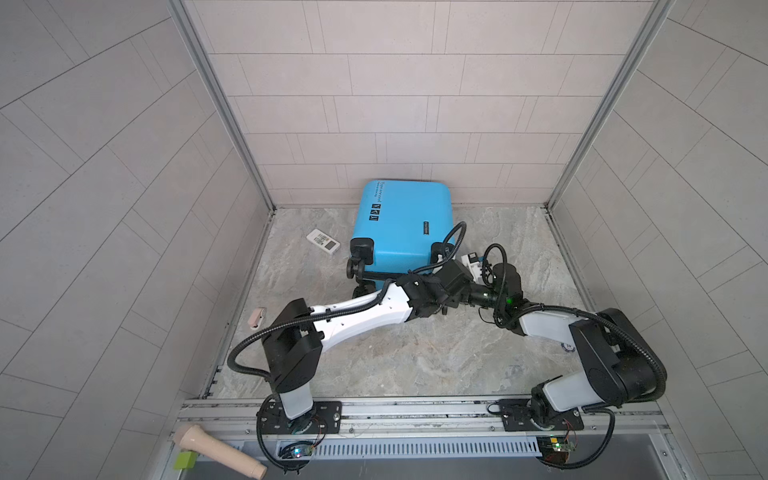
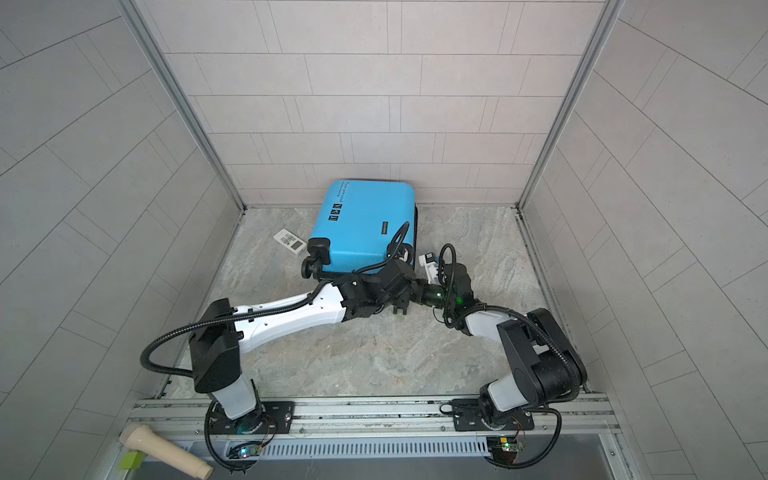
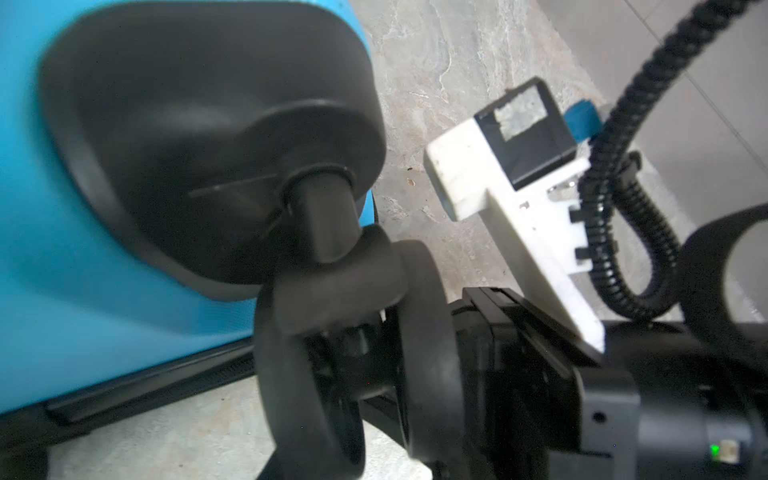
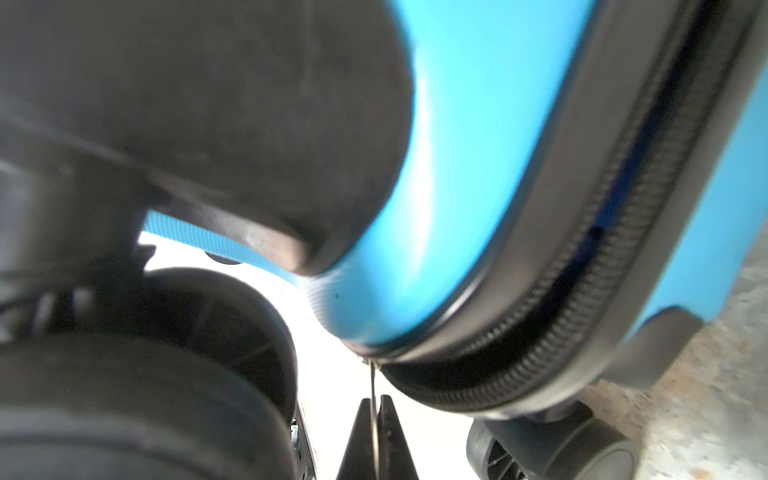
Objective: Pack the luggage
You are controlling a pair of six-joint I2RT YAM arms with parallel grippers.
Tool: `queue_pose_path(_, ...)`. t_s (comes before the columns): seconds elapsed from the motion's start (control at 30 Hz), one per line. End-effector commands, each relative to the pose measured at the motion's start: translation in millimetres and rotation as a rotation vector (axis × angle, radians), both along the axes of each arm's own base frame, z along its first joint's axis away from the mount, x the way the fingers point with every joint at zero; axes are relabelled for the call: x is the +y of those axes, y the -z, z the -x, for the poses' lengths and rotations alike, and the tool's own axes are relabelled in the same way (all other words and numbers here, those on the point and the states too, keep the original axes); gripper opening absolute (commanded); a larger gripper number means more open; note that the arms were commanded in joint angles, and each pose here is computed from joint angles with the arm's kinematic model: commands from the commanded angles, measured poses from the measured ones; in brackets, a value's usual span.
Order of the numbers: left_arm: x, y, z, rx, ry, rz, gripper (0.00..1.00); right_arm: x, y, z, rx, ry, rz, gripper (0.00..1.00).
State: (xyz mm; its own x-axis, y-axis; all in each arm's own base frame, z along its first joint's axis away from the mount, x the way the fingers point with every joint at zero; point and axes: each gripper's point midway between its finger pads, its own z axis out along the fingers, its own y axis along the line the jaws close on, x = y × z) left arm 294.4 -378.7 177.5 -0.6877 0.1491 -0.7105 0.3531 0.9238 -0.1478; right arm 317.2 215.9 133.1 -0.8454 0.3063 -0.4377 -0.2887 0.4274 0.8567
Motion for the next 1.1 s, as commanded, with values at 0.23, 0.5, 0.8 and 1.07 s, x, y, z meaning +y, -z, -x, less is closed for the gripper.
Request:
queue_pose_path(0.23, 11, -24, -7, -0.028, -0.008, 0.027, 0.0, -27, 18, 1, 0.053, 0.093, 0.153, 0.0)
queue_pose_path(0.5, 22, -47, -8, -0.068, -0.009, 0.042, 0.0, -49, 14, 2, 0.03, 0.185, 0.258, 0.0)
queue_pose_path(0.8, 34, -57, -1, -0.08, 0.0, 0.044, 0.0, -77, 21, 0, 0.059, 0.279, 0.329, 0.0)
queue_pose_path(1.07, 43, -51, 7, -0.063, 0.002, 0.05, 0.0, -89, 21, -1, 0.071, 0.315, 0.363, 0.0)
